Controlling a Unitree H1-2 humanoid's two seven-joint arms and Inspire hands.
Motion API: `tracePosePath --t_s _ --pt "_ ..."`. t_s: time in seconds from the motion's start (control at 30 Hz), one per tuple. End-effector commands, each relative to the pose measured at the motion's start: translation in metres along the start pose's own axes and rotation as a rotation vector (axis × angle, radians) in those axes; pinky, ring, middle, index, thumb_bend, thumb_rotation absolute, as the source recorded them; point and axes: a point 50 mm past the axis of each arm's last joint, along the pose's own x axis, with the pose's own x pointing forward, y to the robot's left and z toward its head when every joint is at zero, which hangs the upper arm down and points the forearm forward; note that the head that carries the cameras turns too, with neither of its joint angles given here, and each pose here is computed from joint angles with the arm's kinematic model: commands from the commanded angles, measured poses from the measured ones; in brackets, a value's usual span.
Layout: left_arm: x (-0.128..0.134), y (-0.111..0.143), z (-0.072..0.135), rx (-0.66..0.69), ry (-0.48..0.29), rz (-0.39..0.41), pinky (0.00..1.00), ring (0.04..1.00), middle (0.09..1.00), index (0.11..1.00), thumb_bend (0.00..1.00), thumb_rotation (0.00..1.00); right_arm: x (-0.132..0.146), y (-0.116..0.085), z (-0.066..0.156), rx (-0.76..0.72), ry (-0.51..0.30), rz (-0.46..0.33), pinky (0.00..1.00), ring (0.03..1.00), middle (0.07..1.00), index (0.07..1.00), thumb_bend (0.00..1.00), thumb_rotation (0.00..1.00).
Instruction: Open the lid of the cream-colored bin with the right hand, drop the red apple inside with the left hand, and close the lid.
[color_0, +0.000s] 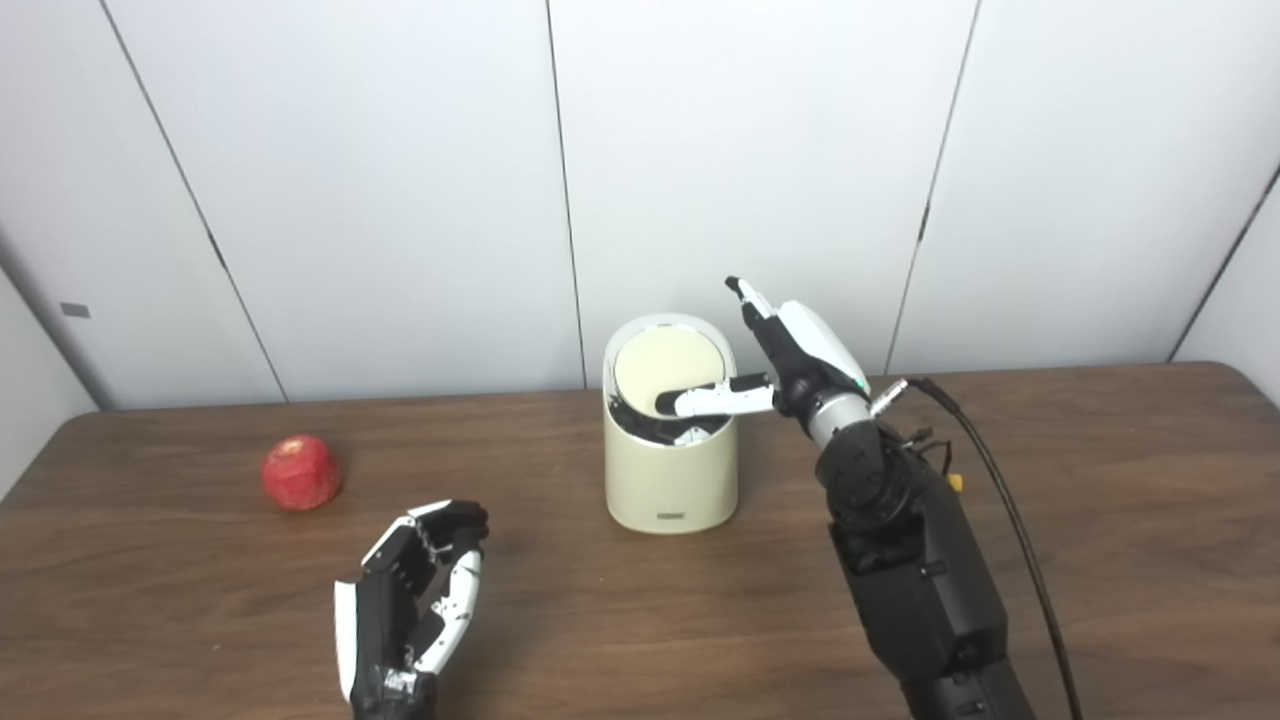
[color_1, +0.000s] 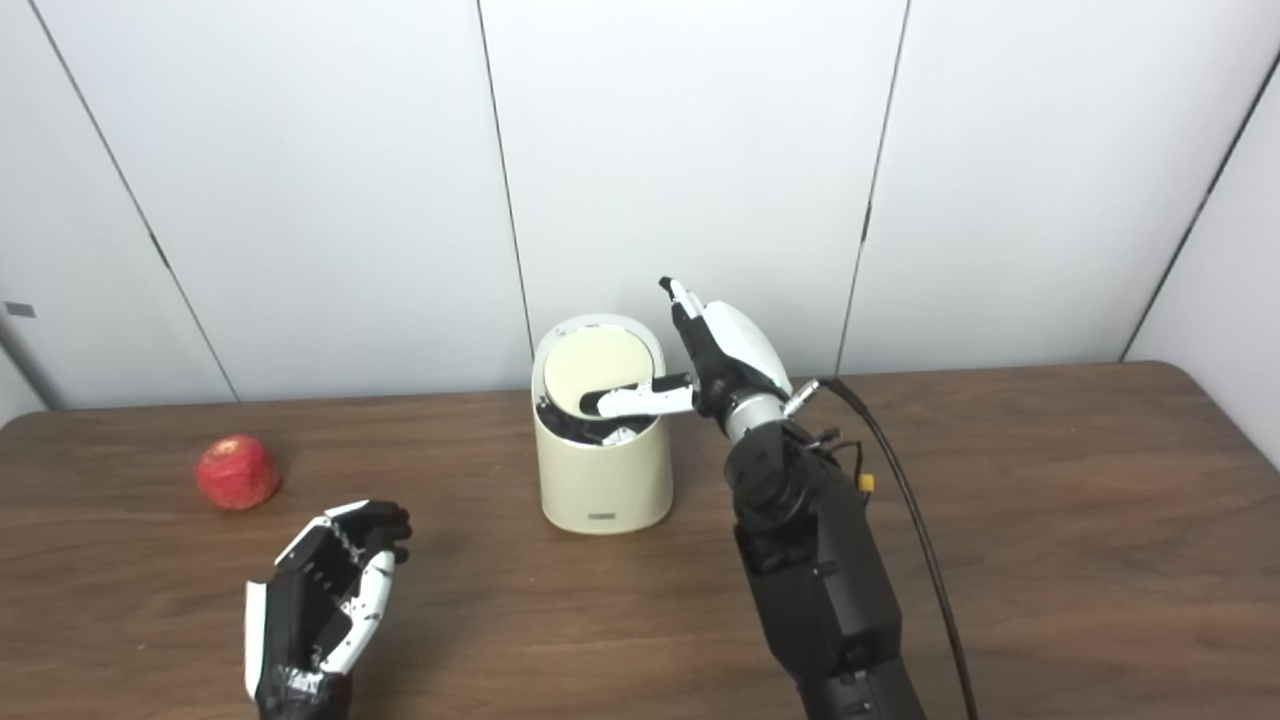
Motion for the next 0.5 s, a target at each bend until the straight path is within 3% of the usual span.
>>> tracePosePath --t_s 0.0,0.47 --pt "-0.013 -0.006 -0.005 -0.009 0.023 -0.008 0.55 0.615 0.62 0.602 0.24 0.19 0.007 -0.02 0.023 -0.014 -0.053 -0.078 0.88 0.99 1.0 1.0 0.93 0.48" --pt "-0.014 -0.008 -0.002 -0.007 0.026 -0.004 0.55 0.612 0.617 0.599 0.25 0.2 0.02 -0.02 0.019 -0.074 -0.029 -0.092 0.86 0.972 0.998 1.0 0.87 0.59"
